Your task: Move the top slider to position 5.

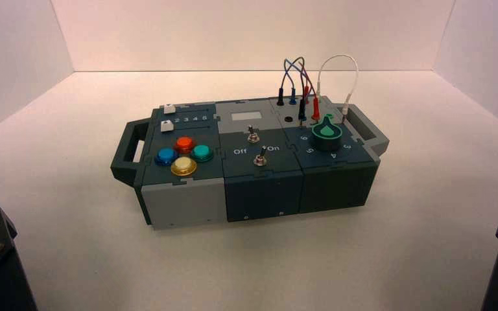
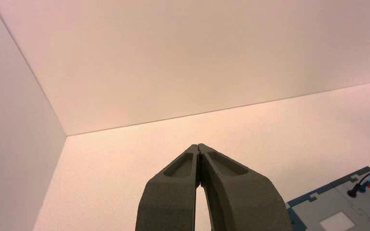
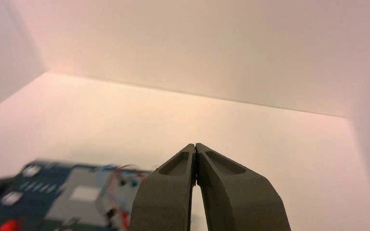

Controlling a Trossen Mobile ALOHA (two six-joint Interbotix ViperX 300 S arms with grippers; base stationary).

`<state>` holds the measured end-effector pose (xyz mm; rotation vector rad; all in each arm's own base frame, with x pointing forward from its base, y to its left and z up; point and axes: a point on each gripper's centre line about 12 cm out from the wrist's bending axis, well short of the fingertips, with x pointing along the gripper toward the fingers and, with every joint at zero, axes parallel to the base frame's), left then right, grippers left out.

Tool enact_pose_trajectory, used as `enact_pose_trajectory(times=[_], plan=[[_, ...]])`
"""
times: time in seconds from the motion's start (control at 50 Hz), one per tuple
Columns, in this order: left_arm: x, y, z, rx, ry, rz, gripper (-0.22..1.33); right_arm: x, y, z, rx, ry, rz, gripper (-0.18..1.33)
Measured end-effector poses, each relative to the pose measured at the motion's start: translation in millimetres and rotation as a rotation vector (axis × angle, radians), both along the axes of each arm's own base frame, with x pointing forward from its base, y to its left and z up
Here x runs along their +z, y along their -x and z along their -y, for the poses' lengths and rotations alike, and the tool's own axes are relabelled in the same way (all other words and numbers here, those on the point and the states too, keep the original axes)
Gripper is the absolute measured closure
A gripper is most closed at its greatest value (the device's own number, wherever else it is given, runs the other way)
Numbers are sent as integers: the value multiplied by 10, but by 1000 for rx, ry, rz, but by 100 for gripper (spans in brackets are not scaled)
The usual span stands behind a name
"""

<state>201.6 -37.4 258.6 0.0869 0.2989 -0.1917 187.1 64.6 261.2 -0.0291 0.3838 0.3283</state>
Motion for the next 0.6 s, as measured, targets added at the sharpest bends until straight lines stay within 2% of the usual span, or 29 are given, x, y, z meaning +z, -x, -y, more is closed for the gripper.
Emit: enact_pose_trajectory(times=[0.02, 0.16, 0.3, 0.44, 0.48, 0.6], plan=[[-3, 1, 0, -1, -2, -3, 128, 0, 0, 0, 0, 0, 0, 129], [-38, -2, 1, -1, -6, -27, 128, -82, -45, -284, 119, 30, -92, 129], [-138, -63, 27, -7, -21, -124, 128, -173, -128, -575, 214, 73, -194, 129], [-254, -122, 105, -38, -46, -239, 128, -241, -186, -757, 263, 104, -257, 129], [-345, -162, 160, -58, -63, -307, 128, -280, -209, -816, 276, 115, -279, 129], [-459, -211, 246, -88, -85, -390, 128, -299, -275, -847, 271, 124, -302, 129]])
